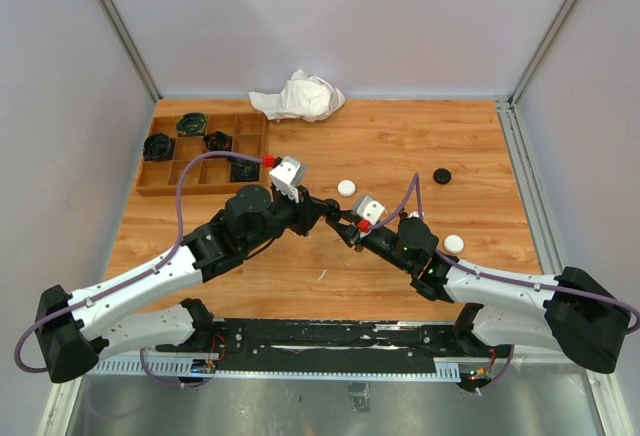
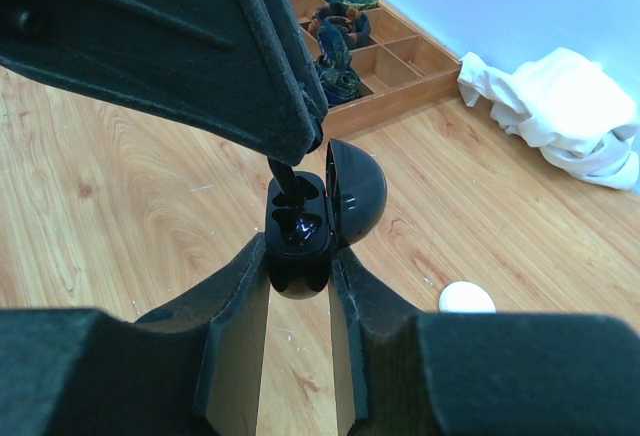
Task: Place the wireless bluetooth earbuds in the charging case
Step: Place the earbud in the charging case.
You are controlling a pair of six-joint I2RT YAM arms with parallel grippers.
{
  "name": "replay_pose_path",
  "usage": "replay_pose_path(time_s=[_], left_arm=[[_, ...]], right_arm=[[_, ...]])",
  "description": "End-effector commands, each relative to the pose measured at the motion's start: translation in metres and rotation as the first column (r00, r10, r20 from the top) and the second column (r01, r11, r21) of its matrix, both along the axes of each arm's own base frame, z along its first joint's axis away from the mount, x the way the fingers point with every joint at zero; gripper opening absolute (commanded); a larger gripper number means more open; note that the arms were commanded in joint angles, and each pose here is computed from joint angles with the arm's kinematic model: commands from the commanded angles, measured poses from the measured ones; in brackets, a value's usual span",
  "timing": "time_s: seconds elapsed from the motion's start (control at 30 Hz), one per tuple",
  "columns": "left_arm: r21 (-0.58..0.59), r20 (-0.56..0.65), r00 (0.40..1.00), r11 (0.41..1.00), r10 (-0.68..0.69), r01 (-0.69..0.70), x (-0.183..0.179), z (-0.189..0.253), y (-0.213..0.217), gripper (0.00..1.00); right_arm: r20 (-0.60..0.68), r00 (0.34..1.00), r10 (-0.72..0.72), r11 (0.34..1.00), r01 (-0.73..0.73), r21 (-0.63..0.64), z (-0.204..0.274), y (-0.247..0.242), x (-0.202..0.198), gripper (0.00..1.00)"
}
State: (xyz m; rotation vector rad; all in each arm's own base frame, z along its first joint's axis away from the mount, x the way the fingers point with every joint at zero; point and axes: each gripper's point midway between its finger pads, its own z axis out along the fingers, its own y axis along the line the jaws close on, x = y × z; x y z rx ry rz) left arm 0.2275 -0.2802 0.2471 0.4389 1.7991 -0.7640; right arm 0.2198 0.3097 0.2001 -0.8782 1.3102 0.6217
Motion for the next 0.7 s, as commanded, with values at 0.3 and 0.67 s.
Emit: replay_pose_path(time_s=[0.3,0.67], left_arm=[[0.098,0.113,0.986,0.989,-0.125,0.114,-0.008,0.005,-0.003,0.06],[0.111,0.083,0.971,0.970,-0.226,0.216,-0.023,0.003,-0.013,0.06]], right_arm=[[0.020,0.999,0.034,0.996,-0.036,0.082,0.021,0.003,-0.006,0.21],[0.022,0.999,0.033,0.995,-0.035,0.089,0.023,0.001,-0.007,0.21]])
